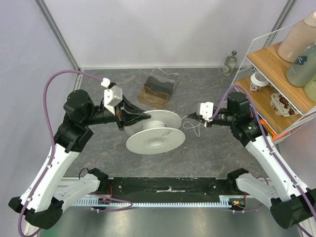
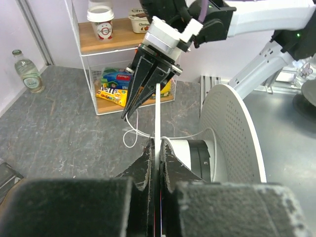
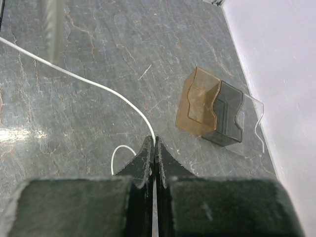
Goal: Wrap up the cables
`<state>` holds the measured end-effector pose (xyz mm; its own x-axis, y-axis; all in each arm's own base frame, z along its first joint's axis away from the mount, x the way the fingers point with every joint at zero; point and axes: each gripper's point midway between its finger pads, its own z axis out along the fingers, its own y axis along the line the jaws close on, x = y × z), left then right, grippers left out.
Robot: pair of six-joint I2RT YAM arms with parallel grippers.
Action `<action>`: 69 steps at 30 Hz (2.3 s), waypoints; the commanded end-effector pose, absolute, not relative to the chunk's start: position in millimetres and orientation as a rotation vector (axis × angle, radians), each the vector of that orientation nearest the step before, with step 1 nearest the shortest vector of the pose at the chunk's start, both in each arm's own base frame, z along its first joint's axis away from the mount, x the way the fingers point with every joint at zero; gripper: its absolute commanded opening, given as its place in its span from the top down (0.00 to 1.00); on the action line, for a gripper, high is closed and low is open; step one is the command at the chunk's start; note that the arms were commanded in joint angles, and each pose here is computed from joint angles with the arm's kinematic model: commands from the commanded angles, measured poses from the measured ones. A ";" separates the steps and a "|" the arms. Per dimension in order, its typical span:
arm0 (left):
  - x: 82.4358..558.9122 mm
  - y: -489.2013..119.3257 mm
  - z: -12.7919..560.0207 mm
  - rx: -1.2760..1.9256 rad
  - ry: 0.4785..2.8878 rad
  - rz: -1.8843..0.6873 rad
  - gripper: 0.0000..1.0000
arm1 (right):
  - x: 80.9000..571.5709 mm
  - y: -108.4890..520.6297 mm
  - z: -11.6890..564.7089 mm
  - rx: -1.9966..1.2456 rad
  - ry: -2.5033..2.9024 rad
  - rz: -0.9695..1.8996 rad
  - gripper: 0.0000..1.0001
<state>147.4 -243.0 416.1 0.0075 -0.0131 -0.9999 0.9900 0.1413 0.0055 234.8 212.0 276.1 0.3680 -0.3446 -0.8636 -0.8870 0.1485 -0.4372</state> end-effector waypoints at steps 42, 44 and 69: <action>141.8 -227.4 384.7 1.400 0.889 -0.718 0.98 | 217.8 211.5 274.0 -1.452 1.091 0.556 1.00; 144.2 -228.1 378.2 1.402 0.925 -0.732 0.98 | 213.4 211.3 274.6 -1.460 1.076 0.561 1.00; 206.2 -212.4 249.9 1.250 1.403 -0.686 0.98 | 222.1 200.8 235.9 -1.400 1.315 0.586 1.00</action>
